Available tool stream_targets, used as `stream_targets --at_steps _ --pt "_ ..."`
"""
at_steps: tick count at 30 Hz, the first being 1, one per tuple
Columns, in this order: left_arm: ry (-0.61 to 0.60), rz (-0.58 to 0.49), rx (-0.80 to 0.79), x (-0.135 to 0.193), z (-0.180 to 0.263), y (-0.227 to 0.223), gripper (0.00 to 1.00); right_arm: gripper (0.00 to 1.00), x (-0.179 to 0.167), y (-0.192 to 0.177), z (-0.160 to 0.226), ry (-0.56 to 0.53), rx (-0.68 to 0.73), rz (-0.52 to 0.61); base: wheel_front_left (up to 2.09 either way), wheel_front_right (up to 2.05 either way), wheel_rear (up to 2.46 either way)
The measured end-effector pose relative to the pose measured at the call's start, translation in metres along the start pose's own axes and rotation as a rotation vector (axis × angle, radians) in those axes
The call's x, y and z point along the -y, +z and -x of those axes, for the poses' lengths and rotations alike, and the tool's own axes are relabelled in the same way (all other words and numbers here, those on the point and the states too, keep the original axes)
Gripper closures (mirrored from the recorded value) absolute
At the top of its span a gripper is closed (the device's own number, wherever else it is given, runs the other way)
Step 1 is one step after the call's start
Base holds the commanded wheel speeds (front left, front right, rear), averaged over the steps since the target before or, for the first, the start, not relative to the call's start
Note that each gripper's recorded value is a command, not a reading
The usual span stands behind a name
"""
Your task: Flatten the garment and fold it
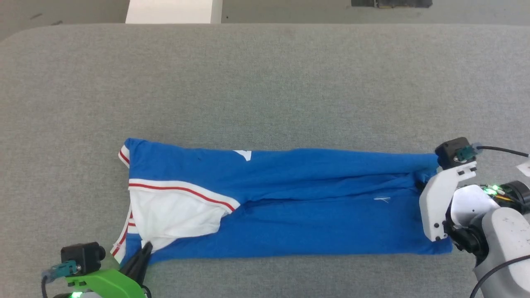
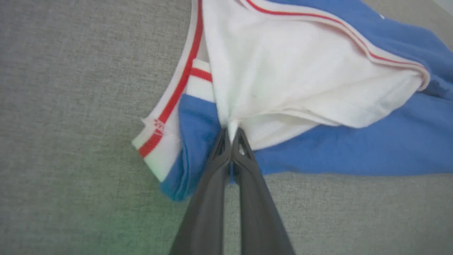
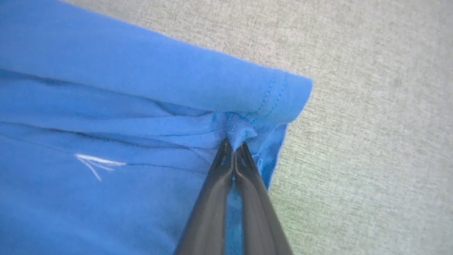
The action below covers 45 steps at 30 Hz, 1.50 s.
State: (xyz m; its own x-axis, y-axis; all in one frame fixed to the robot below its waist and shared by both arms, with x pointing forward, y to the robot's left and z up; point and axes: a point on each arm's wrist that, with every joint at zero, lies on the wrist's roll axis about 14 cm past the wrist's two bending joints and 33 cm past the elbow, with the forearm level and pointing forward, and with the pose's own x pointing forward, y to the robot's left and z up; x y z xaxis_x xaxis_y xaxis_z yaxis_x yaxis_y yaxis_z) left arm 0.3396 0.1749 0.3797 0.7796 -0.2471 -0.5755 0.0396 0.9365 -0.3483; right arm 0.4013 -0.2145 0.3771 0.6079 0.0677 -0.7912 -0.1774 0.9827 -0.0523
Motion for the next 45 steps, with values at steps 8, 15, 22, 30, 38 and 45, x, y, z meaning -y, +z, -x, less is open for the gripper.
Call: stream_targets --at_steps 8,15,22,30,38,45 --pt "-0.01 -0.06 0.16 0.01 0.008 0.018 0.0 0.0 -0.008 0.002 0.025 0.011 0.153 -0.156 0.0 0.0 0.0" --pt "0.021 -0.224 0.461 0.019 0.019 0.077 0.0 0.0 -0.011 0.023 0.059 -0.019 0.418 -0.278 0.0 0.0 0.0" --pt "0.051 -0.341 0.65 0.03 0.028 0.129 0.0 0.0 0.011 0.03 0.075 -0.096 0.581 -0.348 0.0 0.0 0.0" --pt "0.069 -0.367 0.764 0.04 0.031 0.163 0.0 0.0 0.021 0.013 0.041 -0.092 0.451 -0.473 0.0 0.0 0.0" --pt "0.08 -0.363 0.767 0.037 0.023 0.167 0.0 0.0 0.01 -0.015 0.006 -0.065 0.167 -0.468 0.0 0.0 0.0" --pt "0.087 -0.365 0.76 0.033 0.02 0.165 0.0 1.0 -0.003 -0.015 0.0 -0.023 0.036 -0.379 0.0 0.0 0.0"
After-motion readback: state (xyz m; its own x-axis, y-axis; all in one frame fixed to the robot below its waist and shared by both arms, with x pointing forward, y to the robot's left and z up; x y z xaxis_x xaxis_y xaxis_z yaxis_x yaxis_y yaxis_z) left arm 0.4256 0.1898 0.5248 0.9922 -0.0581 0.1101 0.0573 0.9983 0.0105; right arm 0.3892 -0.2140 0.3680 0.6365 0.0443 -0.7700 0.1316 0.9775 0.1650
